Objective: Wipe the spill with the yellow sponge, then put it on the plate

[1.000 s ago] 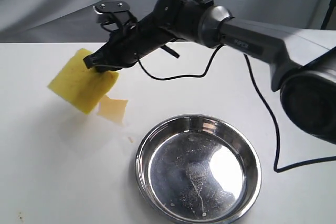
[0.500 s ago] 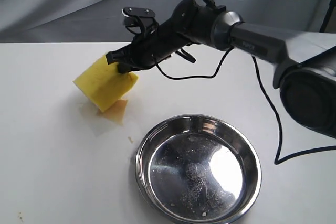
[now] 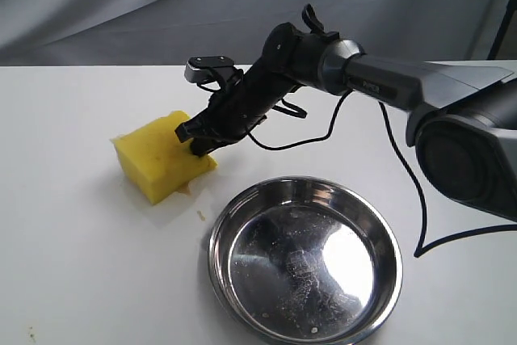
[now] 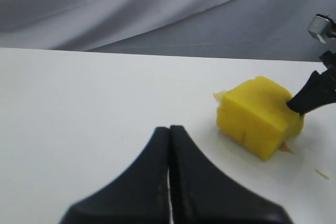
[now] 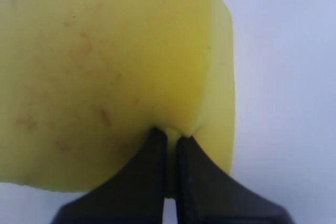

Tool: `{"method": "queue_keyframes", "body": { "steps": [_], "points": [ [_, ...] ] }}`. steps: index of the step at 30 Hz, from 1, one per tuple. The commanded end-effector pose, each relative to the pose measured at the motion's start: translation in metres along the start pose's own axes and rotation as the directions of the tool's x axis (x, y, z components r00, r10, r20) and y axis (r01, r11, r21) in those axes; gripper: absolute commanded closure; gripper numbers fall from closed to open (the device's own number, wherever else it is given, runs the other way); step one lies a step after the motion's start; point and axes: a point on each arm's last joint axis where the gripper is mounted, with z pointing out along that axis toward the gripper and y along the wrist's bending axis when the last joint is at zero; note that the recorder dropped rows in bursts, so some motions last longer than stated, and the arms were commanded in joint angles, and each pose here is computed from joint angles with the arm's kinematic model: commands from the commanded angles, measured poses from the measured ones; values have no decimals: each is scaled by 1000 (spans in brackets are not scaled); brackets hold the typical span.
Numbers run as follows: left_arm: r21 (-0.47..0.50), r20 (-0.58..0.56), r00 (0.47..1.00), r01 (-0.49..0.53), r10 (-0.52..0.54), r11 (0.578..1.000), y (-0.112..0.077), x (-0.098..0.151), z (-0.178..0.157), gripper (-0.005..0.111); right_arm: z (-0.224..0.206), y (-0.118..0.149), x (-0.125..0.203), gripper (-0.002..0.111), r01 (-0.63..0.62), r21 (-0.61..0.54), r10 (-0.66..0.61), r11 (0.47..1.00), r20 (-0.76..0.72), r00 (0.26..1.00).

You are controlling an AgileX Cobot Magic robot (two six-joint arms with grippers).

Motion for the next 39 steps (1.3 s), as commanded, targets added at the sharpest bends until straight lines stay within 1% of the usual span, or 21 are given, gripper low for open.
{"method": "queue_keyframes", "body": {
  "steps": [1, 8, 12, 25, 34, 39],
  "points": [
    [8, 6, 1000, 15, -15, 1000, 0, 1, 0, 107, -1, 1, 11, 108, 51, -32, -55, 998, -109, 993],
    [8, 6, 1000, 15, -15, 1000, 0, 1, 0, 107, -1, 3, 14, 108, 50, -50, -56, 997, -138, 989],
    [8, 6, 1000, 15, -15, 1000, 0, 1, 0, 107, -2, 4, 16, 108, 94, -76, -105, 993, -159, 982],
    [8, 6, 1000, 15, -15, 1000, 0, 1, 0, 107, -3, 8, 23, 108, 89, -122, -115, 989, -233, 966],
    [8, 6, 1000, 15, -15, 1000, 0, 1, 0, 107, -6, -3, 33, 108, 173, -48, -179, 984, -347, 920],
    [8, 6, 1000, 15, -15, 1000, 0, 1, 0, 107, -7, -4, 33, 108, 186, -35, -186, 982, -356, 916]
  ]
}}
